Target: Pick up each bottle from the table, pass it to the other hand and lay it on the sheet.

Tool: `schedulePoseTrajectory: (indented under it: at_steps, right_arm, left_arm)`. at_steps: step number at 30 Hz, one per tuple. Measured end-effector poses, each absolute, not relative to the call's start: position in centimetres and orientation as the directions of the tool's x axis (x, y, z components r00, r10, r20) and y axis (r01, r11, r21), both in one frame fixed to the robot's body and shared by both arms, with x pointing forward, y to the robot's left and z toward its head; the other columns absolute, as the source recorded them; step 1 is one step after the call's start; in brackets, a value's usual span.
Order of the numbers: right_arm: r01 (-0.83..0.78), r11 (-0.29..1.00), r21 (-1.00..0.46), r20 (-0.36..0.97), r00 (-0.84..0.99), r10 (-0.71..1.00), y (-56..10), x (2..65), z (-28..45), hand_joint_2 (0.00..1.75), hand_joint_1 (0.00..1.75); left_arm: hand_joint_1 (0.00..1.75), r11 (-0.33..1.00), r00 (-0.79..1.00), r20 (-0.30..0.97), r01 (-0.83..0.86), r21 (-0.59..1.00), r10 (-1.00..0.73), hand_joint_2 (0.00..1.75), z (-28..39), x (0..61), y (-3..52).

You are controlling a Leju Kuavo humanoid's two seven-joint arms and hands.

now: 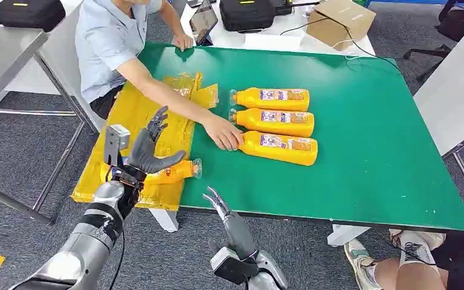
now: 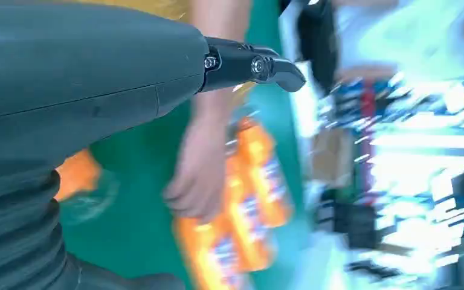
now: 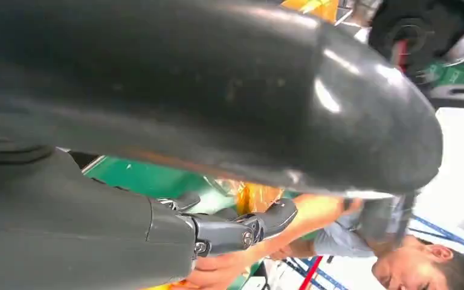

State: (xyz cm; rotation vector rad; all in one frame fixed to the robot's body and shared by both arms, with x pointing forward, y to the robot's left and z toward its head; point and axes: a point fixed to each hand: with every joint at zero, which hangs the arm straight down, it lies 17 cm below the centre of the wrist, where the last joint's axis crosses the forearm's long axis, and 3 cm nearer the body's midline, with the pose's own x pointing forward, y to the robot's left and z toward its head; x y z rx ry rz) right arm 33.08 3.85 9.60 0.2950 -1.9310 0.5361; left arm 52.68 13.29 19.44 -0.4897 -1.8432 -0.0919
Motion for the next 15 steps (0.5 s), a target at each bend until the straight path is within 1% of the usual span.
schedulePoseTrajectory:
  at_steps: [3,7,8,10,12,13,15]
  right_arm:
    - [-0.436,0.868,-0.235,0.912,-0.408,0.042,3.8,33.0,9.5,0.0,0.0]
    - [-0.432,0.87,-0.239,0.911,-0.411,0.046,3.7,33.0,9.4,0.0,0.0]
    - [-0.421,0.873,-0.248,0.907,-0.418,0.056,3.6,33.0,9.5,1.75,0.0]
    - [-0.361,0.89,-0.279,0.888,-0.449,0.097,2.6,33.4,9.9,1.75,0.0]
    - [-0.255,0.908,-0.334,0.85,-0.497,0.173,0.7,34.2,10.7,1.75,0.0]
    - [-0.195,0.909,-0.368,0.824,-0.521,0.222,-0.4,34.7,11.1,1.75,0.0]
    - [-0.041,0.868,-0.495,0.732,-0.558,0.391,-3.6,36.2,11.7,1.75,0.0]
  left_arm:
    - [0.0,0.897,-0.282,0.888,0.364,-0.251,0.363,1.75,21.6,52.2,14.2]
    - [0.0,0.886,-0.321,0.856,0.368,-0.282,0.405,1.75,23.3,51.4,14.7]
    - [0.0,0.882,-0.332,0.842,0.363,-0.302,0.425,1.75,23.8,51.2,15.1]
    - [0.0,0.872,-0.353,0.811,0.336,-0.356,0.467,1.75,24.6,50.8,16.1]
    - [0.0,0.861,-0.379,0.775,0.28,-0.424,0.505,1.75,25.1,50.4,17.8]
    - [0.0,0.856,-0.396,0.758,0.252,-0.452,0.517,1.75,25.3,49.9,18.6]
    - [0.0,0.871,-0.438,0.754,0.192,-0.453,0.489,1.75,25.2,48.6,19.8]
